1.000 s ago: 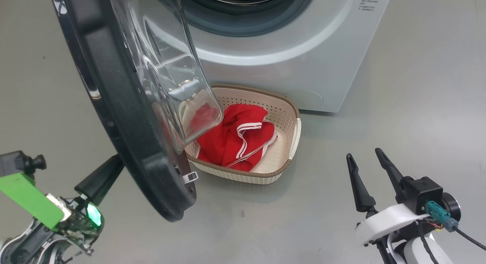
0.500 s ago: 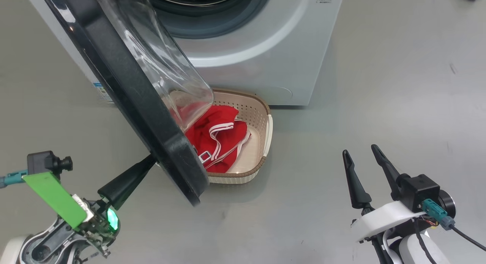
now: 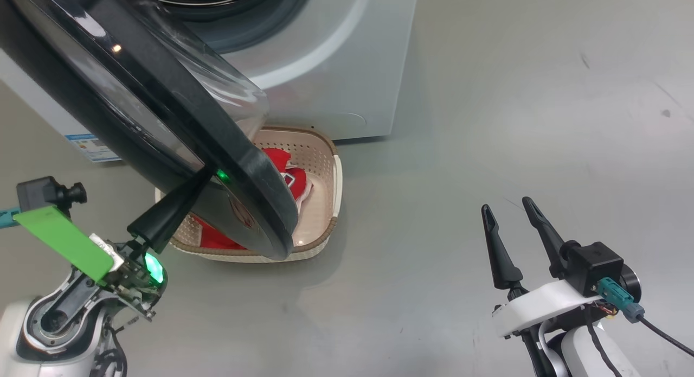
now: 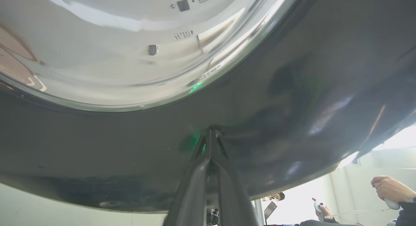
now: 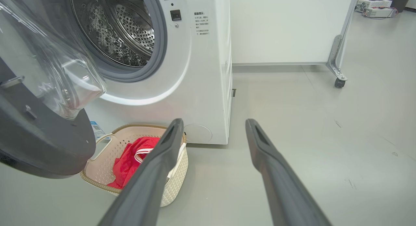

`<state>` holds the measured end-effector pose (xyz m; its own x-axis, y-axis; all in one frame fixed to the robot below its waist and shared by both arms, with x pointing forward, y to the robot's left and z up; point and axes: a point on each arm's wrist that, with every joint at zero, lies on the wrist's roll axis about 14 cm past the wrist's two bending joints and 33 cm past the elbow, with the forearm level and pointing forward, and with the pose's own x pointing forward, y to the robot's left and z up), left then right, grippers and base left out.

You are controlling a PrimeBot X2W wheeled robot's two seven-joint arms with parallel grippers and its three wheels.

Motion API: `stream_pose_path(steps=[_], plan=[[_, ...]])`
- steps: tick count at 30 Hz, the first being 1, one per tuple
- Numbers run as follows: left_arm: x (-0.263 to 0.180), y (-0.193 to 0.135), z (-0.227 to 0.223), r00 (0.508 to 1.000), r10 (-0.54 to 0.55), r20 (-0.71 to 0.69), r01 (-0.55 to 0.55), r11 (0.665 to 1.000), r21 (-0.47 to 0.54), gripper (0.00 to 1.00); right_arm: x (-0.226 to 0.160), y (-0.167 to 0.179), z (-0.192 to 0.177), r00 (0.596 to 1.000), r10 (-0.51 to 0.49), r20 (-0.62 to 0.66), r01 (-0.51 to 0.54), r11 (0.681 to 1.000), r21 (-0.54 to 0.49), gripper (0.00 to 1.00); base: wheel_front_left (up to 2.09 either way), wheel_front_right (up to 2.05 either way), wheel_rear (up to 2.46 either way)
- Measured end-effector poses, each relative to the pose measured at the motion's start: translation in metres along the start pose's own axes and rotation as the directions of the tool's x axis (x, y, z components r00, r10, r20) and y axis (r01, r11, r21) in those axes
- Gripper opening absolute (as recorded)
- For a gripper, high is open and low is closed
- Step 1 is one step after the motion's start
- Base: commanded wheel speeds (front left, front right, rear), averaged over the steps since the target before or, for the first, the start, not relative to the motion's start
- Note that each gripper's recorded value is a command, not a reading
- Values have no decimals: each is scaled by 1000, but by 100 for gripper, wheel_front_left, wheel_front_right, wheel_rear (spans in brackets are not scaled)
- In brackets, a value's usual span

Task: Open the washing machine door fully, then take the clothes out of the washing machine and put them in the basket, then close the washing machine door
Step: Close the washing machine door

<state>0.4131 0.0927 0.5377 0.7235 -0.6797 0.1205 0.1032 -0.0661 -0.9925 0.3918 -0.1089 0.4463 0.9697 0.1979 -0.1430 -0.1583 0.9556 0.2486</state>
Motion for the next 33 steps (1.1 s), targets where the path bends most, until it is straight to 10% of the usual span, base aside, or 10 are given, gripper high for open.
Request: stream_pose_path(steps=[33], plan=[[158, 18, 23, 997, -63, -47, 64, 997, 37, 0, -28, -76, -10, 965, -262, -8, 262, 964, 31, 100, 0, 0, 0]])
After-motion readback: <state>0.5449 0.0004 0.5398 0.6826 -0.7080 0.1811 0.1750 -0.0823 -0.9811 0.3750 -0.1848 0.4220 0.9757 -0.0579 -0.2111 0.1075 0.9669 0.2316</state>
